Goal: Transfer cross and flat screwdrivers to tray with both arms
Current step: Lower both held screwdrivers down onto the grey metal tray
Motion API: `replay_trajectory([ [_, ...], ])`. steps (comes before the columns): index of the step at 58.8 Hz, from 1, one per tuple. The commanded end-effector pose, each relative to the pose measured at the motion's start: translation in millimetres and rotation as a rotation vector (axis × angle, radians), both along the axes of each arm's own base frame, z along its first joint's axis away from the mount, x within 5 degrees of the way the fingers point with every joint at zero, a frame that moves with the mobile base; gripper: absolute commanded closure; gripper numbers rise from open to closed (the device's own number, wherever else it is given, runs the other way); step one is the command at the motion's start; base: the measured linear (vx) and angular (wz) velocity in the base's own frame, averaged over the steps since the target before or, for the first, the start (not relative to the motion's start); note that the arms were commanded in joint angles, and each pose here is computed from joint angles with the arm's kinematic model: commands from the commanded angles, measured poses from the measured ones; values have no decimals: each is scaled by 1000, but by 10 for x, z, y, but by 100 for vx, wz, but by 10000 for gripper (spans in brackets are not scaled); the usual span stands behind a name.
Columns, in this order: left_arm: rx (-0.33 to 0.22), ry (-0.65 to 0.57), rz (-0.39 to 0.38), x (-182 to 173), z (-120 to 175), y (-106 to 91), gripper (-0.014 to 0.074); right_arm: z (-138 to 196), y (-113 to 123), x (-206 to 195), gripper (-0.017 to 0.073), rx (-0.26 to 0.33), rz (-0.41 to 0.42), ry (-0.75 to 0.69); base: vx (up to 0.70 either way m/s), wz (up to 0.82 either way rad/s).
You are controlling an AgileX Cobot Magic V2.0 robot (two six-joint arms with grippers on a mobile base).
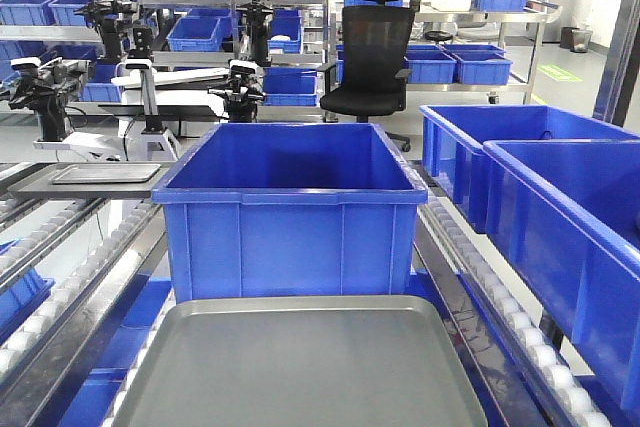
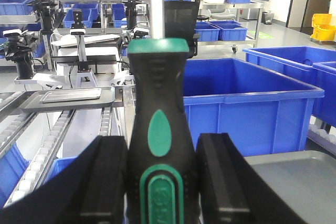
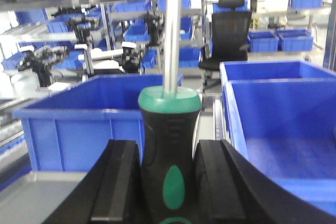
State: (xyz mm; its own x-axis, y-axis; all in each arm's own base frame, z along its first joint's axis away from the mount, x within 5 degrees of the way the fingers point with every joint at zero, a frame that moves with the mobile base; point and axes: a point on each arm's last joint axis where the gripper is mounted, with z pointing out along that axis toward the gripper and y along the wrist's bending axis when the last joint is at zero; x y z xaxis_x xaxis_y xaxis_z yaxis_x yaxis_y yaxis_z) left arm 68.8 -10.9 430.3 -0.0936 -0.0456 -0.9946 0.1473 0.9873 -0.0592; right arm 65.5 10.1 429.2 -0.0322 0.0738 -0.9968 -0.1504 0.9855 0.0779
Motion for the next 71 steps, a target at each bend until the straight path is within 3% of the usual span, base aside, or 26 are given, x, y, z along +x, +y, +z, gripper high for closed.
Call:
replay_trajectory([
  [1, -33, -107, -6, 1, 163, -5, 594, 183, -7, -25, 567, 13, -5, -137, 0, 0],
  [32, -41, -160, -5, -1, 212, -4, 594, 191, -15, -25, 567, -8, -15, -148, 0, 0],
  [41, -45, -122, -9, 0, 178, -8, 594, 182, 12, -9, 567, 60, 15, -127, 0, 0],
  [47, -56, -63, -20, 52, 130, -27, 594, 120, 41, 89, 567, 76, 30, -47, 0, 0],
  [52, -52, 5, -23, 195, 73, -52, 594, 33, 84, 236, 567, 94, 48, 57, 0, 0],
  [58, -101, 91, -62, 449, -5, -133, 594, -88, 170, 497, 567, 113, 89, 186, 0, 0],
  [65, -138, 205, -156, 873, -164, -292, 592, -268, 315, 901, 567, 103, 173, 311, 0, 0],
  [71, -208, 321, -233, 1315, -398, -450, 592, -458, 463, 1252, 567, 156, 265, 410, 0, 0],
])
